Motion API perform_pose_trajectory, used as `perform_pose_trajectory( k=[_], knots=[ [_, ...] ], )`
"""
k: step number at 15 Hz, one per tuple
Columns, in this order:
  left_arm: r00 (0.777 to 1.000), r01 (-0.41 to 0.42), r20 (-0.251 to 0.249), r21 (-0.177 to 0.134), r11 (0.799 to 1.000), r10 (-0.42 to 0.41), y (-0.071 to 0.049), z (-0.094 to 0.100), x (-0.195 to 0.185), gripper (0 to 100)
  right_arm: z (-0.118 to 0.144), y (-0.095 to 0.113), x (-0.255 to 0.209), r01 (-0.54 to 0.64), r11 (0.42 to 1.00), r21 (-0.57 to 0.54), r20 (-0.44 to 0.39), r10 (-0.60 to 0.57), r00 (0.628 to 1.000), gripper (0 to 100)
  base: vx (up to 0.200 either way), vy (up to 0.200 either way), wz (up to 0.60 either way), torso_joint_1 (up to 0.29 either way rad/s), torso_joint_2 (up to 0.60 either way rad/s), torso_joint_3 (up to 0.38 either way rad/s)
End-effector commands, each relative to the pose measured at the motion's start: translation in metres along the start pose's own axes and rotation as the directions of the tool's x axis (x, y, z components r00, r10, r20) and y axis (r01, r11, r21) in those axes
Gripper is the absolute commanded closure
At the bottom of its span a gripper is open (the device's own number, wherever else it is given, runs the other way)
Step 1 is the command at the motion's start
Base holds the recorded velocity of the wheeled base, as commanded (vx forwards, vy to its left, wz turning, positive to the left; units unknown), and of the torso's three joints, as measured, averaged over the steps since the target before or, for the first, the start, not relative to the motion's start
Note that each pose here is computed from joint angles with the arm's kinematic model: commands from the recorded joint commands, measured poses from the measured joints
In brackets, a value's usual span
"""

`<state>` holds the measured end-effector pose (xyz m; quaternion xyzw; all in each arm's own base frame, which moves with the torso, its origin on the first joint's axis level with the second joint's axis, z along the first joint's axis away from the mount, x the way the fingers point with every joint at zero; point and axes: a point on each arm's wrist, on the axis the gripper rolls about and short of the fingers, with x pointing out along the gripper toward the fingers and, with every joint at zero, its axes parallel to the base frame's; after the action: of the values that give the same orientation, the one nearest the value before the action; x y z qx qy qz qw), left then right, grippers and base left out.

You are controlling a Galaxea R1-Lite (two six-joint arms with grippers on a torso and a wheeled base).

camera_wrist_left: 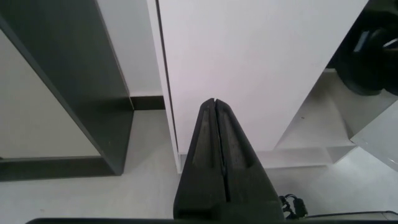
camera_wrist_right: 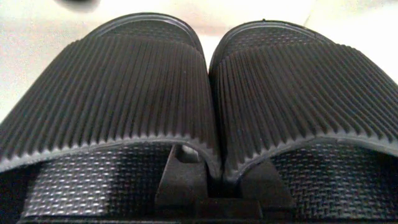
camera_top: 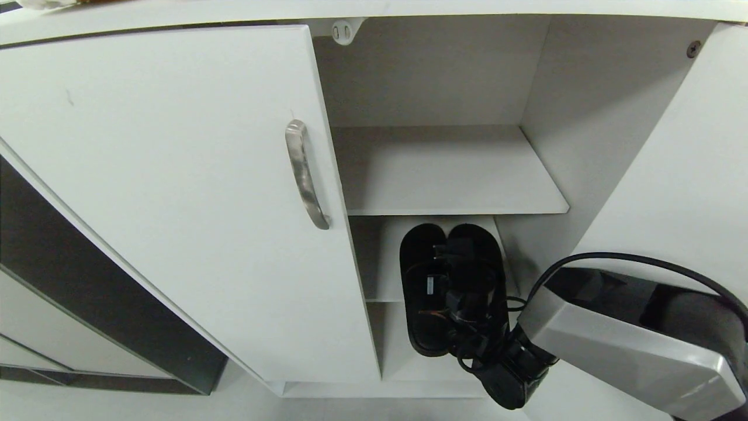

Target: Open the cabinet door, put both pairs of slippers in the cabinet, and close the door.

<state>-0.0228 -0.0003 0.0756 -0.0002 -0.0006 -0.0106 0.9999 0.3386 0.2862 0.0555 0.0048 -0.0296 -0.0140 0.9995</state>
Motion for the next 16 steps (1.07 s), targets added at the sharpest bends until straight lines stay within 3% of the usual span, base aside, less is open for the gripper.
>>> perform_pose_trajectory(
  k=[1,11,16],
  knots=[
    [1.000,0.000,-0.001,0.000,1.000,0.000,0.000,0.000,0.000,100,-0.002,0.003,0.011,0.010,1.000,-0.002,-0.002,-0.010,1.000,100,0.000,0.000,0.00,0.000,0.00,0.000],
    [1.000,0.000,-0.001,-0.007,1.000,0.000,0.000,0.000,0.000,100,0.019,0.022,0.070,0.063,0.997,0.037,0.037,-0.064,0.997,100,0.000,0.000,0.00,0.000,0.00,0.000],
    [1.000,0.000,-0.001,-0.007,1.000,0.000,0.000,0.000,0.000,100,0.015,0.019,0.083,0.084,0.994,0.068,-0.038,-0.081,0.996,100,0.000,0.000,0.00,0.000,0.00,0.000]
  ],
)
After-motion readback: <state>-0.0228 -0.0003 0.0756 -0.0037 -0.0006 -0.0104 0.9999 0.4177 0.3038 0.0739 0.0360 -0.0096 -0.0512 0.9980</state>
